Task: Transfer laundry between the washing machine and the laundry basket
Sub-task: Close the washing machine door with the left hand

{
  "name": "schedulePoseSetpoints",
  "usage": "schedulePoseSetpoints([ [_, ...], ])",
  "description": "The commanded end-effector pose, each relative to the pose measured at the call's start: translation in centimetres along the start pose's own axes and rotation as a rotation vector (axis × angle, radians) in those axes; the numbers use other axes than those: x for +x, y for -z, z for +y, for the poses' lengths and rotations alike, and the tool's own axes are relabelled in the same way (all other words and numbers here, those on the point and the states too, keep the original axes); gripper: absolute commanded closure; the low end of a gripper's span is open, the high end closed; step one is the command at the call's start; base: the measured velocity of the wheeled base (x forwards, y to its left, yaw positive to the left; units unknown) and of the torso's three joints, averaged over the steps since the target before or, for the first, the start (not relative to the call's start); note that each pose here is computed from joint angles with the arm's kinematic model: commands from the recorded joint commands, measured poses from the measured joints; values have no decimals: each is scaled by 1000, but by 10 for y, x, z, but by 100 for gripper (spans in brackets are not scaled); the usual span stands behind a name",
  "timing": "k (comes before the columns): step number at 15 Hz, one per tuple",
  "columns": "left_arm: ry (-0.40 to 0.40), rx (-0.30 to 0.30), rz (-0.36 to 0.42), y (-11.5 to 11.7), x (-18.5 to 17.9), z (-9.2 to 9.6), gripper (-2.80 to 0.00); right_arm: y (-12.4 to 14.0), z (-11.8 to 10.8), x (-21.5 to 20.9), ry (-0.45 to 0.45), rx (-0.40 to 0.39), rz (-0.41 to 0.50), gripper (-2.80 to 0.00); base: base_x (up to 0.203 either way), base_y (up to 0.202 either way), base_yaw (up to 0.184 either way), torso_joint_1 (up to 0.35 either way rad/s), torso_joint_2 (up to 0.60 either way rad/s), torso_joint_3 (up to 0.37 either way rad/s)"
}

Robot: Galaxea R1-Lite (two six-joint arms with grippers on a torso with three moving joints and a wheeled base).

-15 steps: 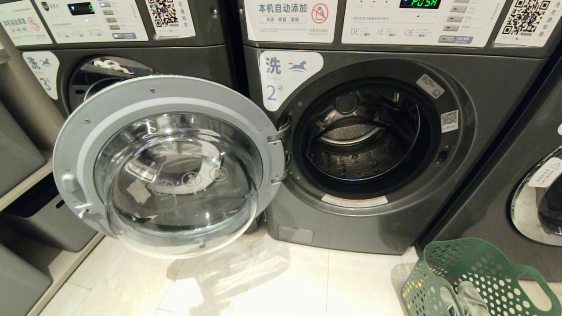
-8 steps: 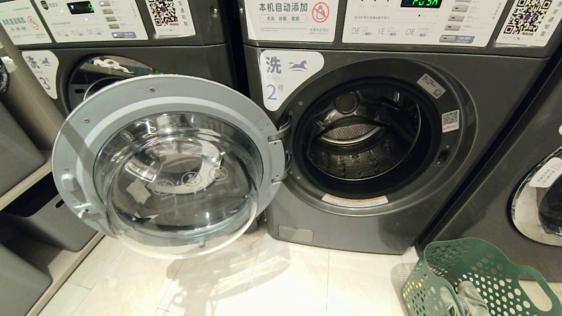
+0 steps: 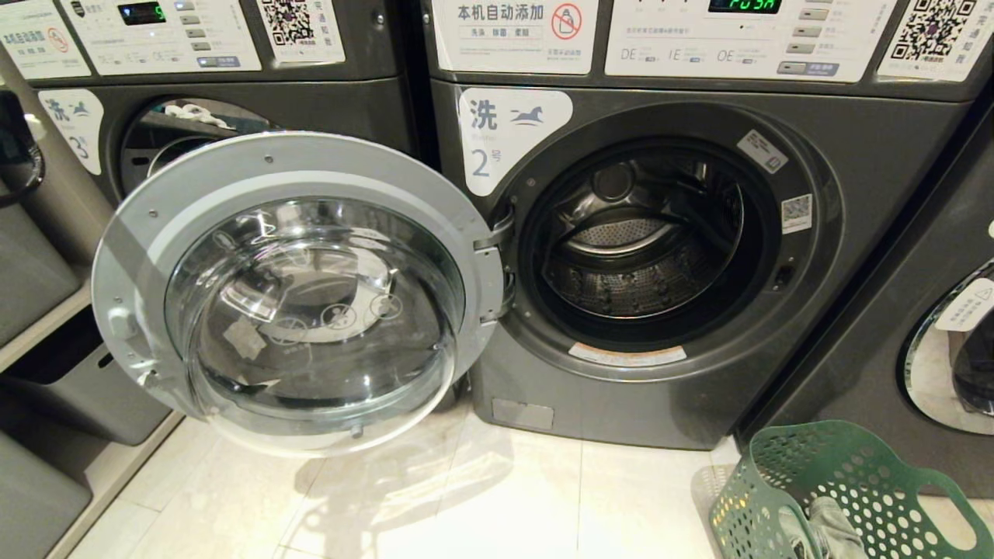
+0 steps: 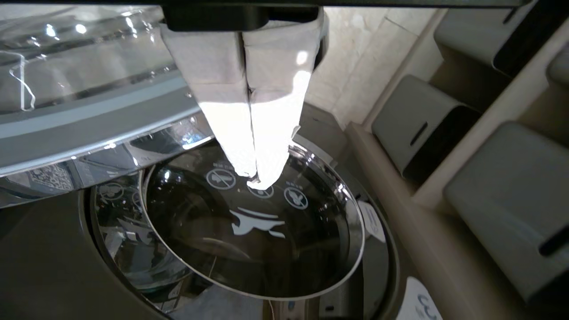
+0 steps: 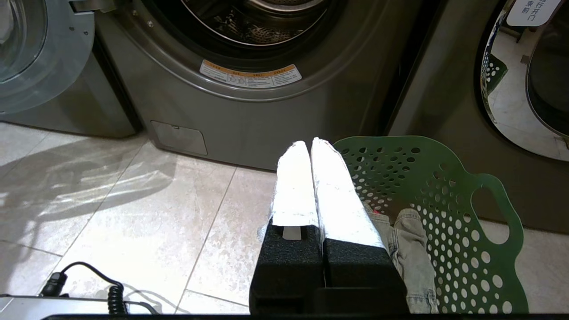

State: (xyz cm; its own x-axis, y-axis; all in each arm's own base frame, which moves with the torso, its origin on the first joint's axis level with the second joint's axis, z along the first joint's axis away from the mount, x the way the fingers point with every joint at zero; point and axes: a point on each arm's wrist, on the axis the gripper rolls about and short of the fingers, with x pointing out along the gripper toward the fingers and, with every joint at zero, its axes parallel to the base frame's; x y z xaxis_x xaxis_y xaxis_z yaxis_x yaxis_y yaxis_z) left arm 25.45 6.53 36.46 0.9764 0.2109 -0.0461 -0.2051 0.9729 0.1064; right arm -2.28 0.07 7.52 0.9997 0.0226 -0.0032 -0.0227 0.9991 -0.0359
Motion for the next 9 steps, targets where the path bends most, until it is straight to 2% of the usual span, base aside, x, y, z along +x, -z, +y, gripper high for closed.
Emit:
schedulePoseSetpoints([
  [1,2,22,11,6,11,0,0,0,0,0,-1,-1,1,0,0,0,0,0,0,0],
  [7,-42,60,-27,4,30,12,0,0,0,0,-1,-1,2,0,0,0,0,0,0,0],
  [9,-52,62,-41,0,36,16,0,0,0,0,-2,-1,1,0,0,0,0,3,5,118],
])
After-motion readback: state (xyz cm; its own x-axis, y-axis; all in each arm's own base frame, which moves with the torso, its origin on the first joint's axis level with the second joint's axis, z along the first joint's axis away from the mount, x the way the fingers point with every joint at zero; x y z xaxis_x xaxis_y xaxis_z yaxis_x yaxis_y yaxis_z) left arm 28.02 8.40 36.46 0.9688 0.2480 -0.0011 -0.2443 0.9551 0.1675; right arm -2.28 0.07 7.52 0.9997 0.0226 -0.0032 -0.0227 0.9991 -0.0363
